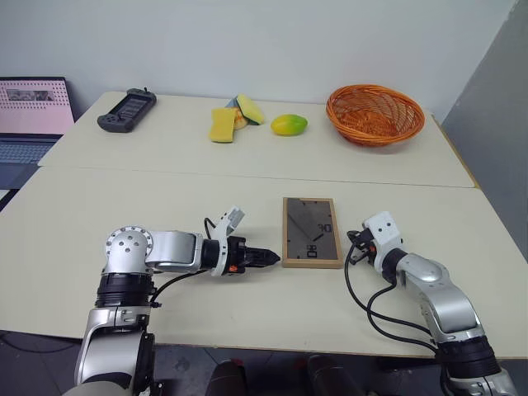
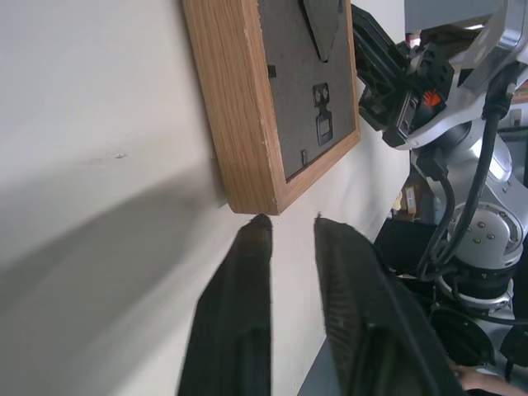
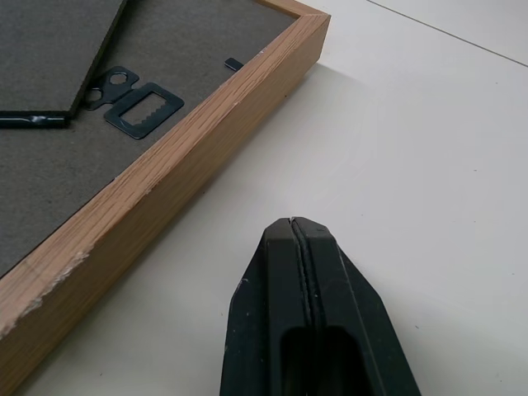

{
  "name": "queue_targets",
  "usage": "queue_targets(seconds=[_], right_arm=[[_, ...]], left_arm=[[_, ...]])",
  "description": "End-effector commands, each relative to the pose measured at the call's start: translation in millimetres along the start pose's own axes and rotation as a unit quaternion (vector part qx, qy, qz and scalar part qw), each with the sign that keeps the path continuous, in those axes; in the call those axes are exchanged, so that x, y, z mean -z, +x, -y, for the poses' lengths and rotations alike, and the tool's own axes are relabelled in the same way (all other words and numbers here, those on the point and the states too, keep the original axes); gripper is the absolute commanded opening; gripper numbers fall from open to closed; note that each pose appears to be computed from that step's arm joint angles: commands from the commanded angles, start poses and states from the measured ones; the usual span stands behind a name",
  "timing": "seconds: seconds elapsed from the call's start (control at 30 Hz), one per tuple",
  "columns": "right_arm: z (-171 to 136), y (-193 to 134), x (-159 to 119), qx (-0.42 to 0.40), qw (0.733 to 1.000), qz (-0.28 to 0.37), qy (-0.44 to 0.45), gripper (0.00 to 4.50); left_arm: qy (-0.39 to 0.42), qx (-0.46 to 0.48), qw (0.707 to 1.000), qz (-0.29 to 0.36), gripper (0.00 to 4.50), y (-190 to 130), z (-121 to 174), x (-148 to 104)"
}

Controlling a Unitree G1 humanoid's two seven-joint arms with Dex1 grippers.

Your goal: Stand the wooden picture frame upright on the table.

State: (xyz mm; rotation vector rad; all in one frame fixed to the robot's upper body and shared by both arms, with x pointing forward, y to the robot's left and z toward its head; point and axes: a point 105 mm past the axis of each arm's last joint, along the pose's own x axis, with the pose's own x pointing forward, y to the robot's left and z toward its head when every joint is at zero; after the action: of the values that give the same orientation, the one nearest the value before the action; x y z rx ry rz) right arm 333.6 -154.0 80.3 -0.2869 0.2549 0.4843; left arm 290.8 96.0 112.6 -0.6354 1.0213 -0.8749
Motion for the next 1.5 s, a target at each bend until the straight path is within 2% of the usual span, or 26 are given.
queue_targets(seconds=[0.03,0.2,0.37,0.8,1.13,1.5], right_arm=[[-2,-1,-7,-0.001,1.000,0.014,-0.007,0.00],[-1,-1,-7,-0.002,1.000,0.014,-0.008,0.00],[0,0,-8,-0.002,1.000,0.014,-0.010,0.00],[-18,0,-15,-0.026,0.999,0.024,0.002,0.00],[-36,2,-33,-0.034,0.997,0.049,0.040,0.00],[-47,2,-37,-0.039,0.996,0.051,0.068,0.00]], left_arm=[[-0.004,0.007,1.000,0.014,1.84,-1,9,-8],[-0.018,-0.004,1.000,0.026,2.84,-4,8,-13],[-0.031,-0.014,0.999,0.024,3.63,-1,7,-9],[-0.061,-0.032,0.997,0.038,3.63,7,-6,-15],[-0.056,-0.022,0.998,0.034,3.63,12,-5,-13],[-0.057,-0.024,0.997,0.038,3.63,11,-8,-13]])
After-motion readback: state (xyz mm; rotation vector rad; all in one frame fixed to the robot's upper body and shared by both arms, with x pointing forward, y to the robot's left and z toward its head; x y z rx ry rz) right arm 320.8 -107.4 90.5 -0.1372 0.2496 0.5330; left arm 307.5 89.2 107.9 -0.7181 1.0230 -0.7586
